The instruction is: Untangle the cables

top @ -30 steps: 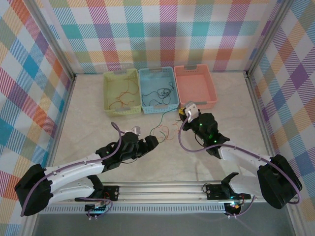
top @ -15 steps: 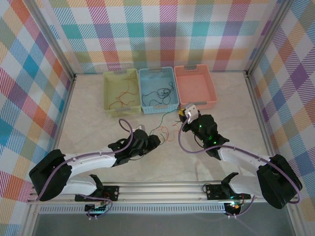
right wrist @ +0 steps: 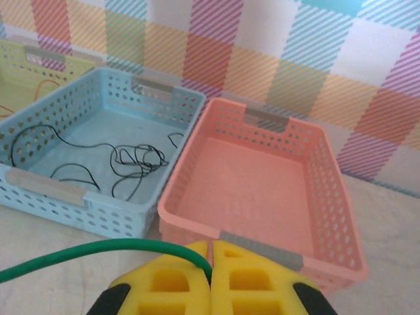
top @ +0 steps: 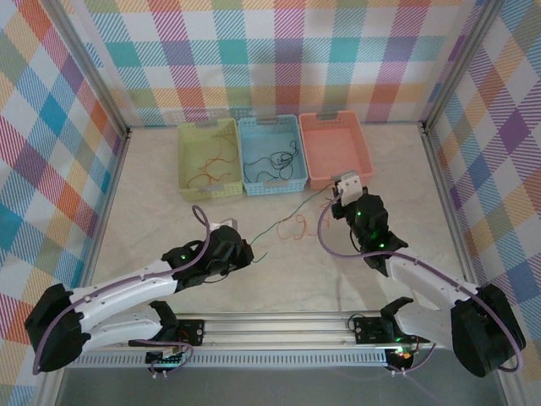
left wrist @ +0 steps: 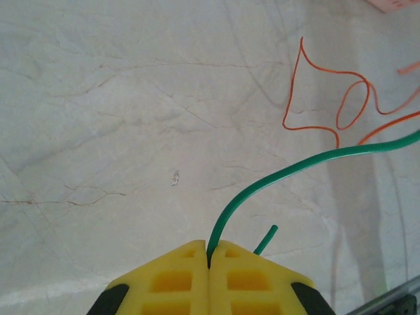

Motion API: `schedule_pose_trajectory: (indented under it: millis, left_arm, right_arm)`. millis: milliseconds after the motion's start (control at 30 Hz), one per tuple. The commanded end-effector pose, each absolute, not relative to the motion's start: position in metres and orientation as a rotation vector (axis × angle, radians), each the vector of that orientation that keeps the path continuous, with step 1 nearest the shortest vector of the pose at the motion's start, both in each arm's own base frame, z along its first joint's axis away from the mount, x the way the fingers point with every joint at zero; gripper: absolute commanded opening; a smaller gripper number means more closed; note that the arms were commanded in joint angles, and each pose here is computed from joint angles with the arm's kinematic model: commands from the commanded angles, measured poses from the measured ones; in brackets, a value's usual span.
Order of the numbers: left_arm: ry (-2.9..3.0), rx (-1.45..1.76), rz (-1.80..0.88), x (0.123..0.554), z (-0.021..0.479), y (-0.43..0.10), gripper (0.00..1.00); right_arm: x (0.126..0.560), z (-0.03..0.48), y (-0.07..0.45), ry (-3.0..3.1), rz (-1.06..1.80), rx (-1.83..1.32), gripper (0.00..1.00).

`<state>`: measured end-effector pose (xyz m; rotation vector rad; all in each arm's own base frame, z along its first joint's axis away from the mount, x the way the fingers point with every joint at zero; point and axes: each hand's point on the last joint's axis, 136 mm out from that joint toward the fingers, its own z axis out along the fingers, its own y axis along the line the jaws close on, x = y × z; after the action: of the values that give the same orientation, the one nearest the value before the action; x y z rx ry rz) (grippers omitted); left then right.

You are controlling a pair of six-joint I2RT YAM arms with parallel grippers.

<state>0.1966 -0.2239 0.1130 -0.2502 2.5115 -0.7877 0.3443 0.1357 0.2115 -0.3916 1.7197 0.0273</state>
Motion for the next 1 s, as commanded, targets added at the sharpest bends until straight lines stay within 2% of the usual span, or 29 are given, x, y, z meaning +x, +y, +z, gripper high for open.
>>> schedule_pose_trajectory:
  millis: [0, 167, 267, 300, 400, 433, 500, 633, 733, 867, 967]
  left_arm:
    - [2.616, -0.210, -0.507, 0.175, 0.090, -0.175, 0.00]
    - [2.547, -0.236, -0.412, 0.177, 0.109, -0.146, 0.00]
    - [2.510, -0.234, -0.420, 0.181, 0.120, -0.143, 0.00]
    - [2.505, -0.222, -0.426, 0.184, 0.124, -0.145, 0.05]
    - [2.509, -0.167, -0.448, 0.189, 0.135, -0.156, 0.59]
    - [2.507, -0.152, -0.451, 0.190, 0.139, -0.159, 0.68]
    - [2.492, -0.134, -0.463, 0.193, 0.150, -0.162, 0.75]
    - [2.431, -0.069, -0.660, 0.193, 0.168, -0.188, 0.73]
    - [2.417, 0.075, -0.876, 0.189, 0.178, -0.230, 0.72]
    - [2.468, 0.173, -0.907, 0.198, 0.174, -0.270, 0.71]
    - [2.428, 0.300, -1.027, 0.198, 0.188, -0.316, 0.70]
  right_arm:
    - [0.351, 0.225, 0.098, 1.713, -0.028, -0.207, 0.00]
    - [0.355, 0.211, 0.094, 1.772, 0.015, -0.183, 0.00]
    - [0.353, 0.207, 0.114, 1.796, 0.126, -0.249, 0.00]
    - [0.351, 0.210, 0.125, 1.790, 0.194, -0.292, 0.00]
    - [0.343, 0.215, 0.151, 1.816, 0.370, -0.351, 0.00]
    - [0.341, 0.216, 0.155, 1.831, 0.409, -0.350, 0.00]
    - [0.339, 0.214, 0.158, 1.873, 0.471, -0.310, 0.00]
    - [0.336, 0.205, 0.161, 1.944, 0.542, -0.250, 0.00]
    - [0.334, 0.197, 0.167, 1.998, 0.604, -0.218, 0.00]
    - [0.333, 0.192, 0.173, 2.041, 0.677, -0.178, 0.00]
    - [0.333, 0.186, 0.176, 2.077, 0.712, -0.144, 0.00]
